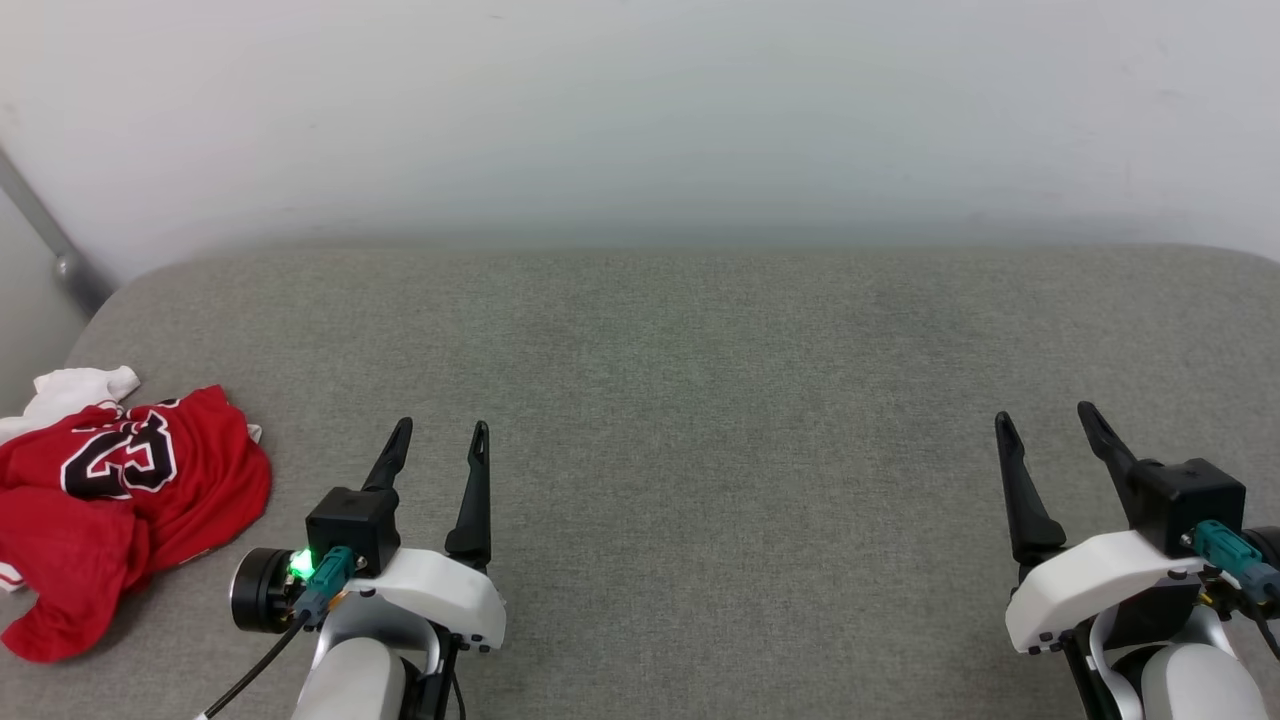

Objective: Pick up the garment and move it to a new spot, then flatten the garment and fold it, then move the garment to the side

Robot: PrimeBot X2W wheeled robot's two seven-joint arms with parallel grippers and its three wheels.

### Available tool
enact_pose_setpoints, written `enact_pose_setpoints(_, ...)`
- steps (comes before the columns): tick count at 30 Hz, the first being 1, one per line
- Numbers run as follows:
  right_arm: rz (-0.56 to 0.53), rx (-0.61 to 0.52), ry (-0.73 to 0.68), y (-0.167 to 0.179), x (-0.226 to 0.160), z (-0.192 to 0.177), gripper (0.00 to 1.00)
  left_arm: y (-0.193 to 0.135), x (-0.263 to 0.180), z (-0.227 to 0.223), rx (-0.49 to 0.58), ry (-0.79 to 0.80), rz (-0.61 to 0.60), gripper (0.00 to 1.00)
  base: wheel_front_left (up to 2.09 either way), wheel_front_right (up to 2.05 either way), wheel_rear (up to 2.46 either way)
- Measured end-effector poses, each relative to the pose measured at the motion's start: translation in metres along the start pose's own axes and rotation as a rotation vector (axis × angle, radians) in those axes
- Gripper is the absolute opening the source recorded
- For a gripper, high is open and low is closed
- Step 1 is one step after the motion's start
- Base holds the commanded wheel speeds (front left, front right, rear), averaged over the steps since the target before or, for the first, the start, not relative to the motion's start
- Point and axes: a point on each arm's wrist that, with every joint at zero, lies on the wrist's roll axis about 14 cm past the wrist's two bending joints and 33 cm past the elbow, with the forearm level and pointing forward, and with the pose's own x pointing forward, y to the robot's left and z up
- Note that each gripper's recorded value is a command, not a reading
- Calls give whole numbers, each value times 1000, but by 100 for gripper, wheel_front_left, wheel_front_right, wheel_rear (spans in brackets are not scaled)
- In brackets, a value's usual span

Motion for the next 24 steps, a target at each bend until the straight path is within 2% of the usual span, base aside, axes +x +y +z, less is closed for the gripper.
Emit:
enact_pose_setpoints(5, 13, 0, -4, 5, 2, 1, 100, 7, -4, 0, 0, 3, 20, 100, 0, 0, 0)
enact_pose_setpoints(11, 75, 4, -10, 26, 13, 3, 100, 30, -12, 6, -3, -11, 92, 100, 0, 0, 0)
enact_pose_setpoints(17, 196, 7, -16, 70, 29, 5, 100, 73, -35, 13, -1, -28, 233, 100, 0, 0, 0)
enact_pose_setpoints(24, 376, 13, -23, 136, 45, 7, 100, 132, -83, 20, 4, -43, 440, 100, 0, 0, 0)
